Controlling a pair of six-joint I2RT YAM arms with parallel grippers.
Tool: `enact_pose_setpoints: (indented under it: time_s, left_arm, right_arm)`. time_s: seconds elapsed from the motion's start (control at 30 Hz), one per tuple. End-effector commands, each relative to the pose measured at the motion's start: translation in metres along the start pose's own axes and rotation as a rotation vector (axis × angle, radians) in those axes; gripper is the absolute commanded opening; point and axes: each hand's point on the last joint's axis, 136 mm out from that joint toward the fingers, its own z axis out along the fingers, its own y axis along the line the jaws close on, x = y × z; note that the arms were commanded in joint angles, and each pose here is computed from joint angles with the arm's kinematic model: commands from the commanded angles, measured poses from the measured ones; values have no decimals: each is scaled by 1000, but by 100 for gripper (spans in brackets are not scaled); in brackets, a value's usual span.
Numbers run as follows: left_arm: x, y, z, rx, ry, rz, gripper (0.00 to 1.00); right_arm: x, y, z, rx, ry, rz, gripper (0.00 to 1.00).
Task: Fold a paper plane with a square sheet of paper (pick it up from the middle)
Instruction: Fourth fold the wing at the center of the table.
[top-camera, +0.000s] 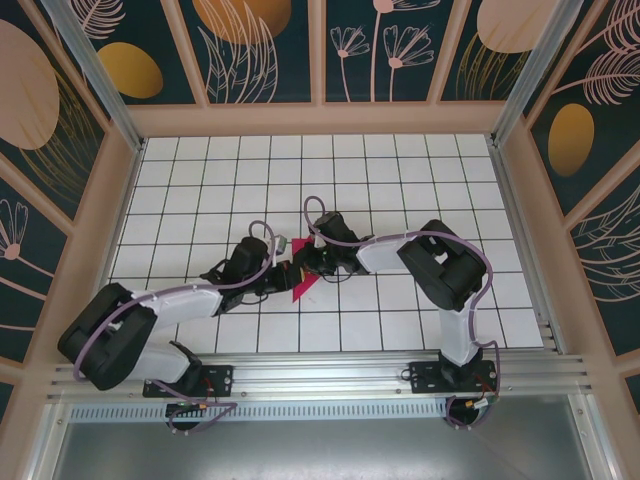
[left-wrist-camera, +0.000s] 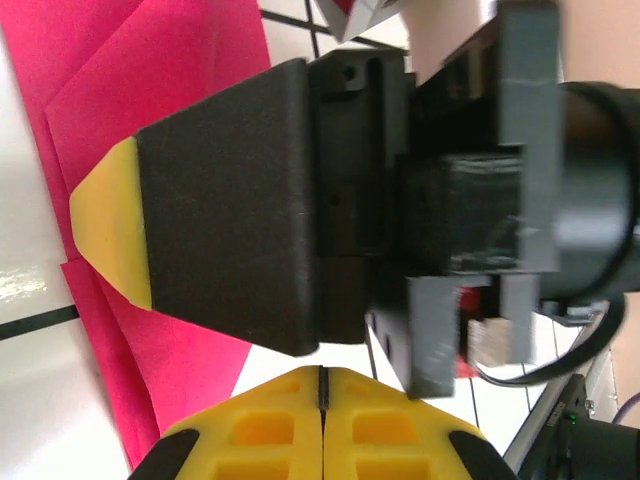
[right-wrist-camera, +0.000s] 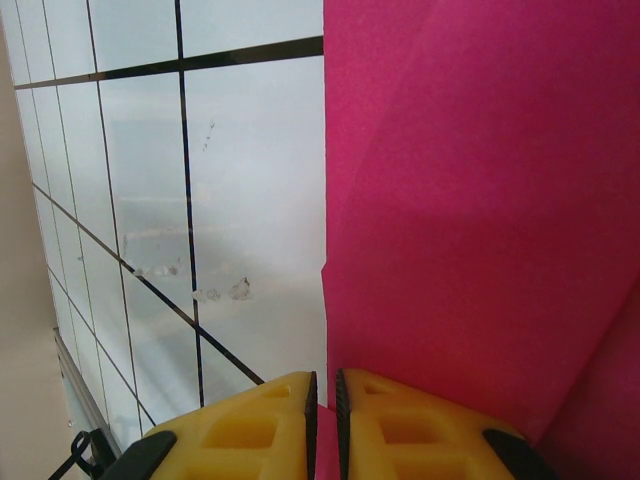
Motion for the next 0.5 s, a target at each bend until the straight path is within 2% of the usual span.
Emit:
enact_pose_setpoints:
  time_s: [0.0, 0.13, 0.47]
  left_arm:
    - [-7, -7, 8, 38, -19, 4, 8]
    - [0, 1, 11, 26, 0, 6, 8]
    - [22, 43, 16, -108, 44, -5, 6]
  right_arm:
    - [7, -37, 11, 120, 4, 42, 18]
    - [6, -35, 12, 113, 3, 42, 18]
    - [3, -33, 11, 112, -2, 40, 19]
